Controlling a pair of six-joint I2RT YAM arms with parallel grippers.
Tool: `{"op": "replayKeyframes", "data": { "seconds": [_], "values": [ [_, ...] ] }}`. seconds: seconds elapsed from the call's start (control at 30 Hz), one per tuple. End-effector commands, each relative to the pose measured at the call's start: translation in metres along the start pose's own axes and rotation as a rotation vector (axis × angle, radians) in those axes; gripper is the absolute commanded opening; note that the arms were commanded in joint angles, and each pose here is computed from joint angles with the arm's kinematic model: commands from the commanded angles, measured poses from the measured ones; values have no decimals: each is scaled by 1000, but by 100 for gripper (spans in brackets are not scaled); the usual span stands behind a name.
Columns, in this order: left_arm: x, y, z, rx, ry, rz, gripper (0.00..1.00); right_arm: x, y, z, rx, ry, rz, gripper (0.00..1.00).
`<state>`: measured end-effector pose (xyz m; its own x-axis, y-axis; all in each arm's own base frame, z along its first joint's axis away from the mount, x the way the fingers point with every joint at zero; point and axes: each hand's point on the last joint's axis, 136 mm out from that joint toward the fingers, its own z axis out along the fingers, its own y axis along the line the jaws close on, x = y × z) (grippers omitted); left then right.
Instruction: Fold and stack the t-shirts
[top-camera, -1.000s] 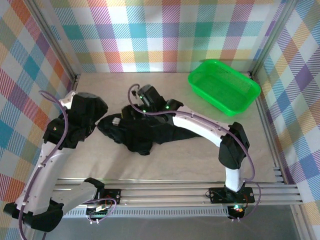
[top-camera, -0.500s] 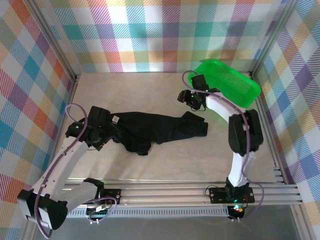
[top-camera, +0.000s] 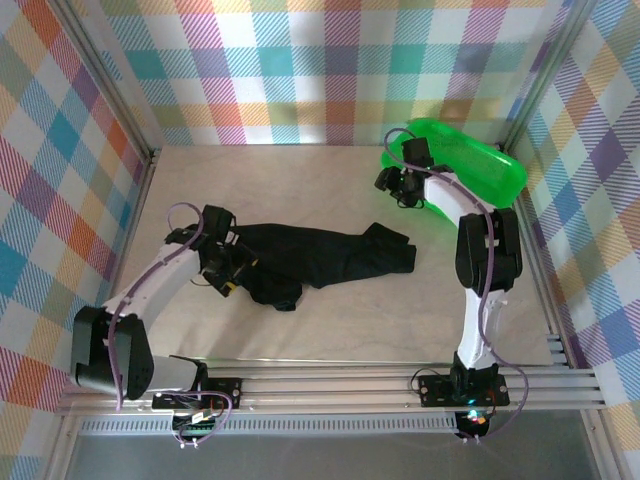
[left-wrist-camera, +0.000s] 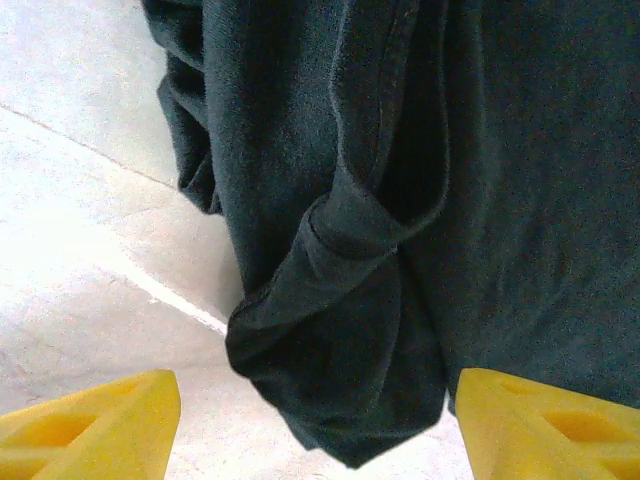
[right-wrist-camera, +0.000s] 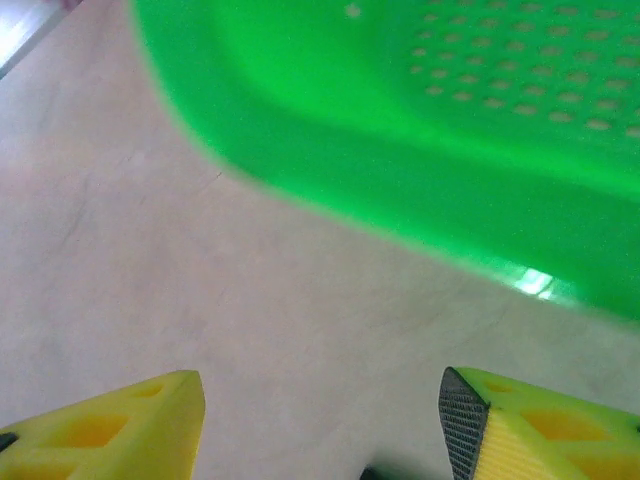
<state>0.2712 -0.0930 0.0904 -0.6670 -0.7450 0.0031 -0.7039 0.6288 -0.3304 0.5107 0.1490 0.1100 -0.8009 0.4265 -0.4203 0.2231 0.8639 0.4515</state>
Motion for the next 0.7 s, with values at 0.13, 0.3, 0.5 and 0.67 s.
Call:
{"op": "replayKeyframes", "data": {
  "seconds": [0.13, 0.3, 0.5, 0.67],
  "values": [
    [-3, -17, 31, -75, 27, 116, 67, -2, -19, -19, 11, 12, -16, 65],
    [-7, -11, 43, -164, -7, 157, 54, -9, 1, -20, -80, 39, -27, 62],
    [-12, -7, 42, -181, -40, 185, 41, 28, 25, -54, -95, 18, -84, 64],
    [-11, -7, 32, -158, -53, 192, 10, 85, -5, -69, -15, 47, -38, 68]
  ]
}}
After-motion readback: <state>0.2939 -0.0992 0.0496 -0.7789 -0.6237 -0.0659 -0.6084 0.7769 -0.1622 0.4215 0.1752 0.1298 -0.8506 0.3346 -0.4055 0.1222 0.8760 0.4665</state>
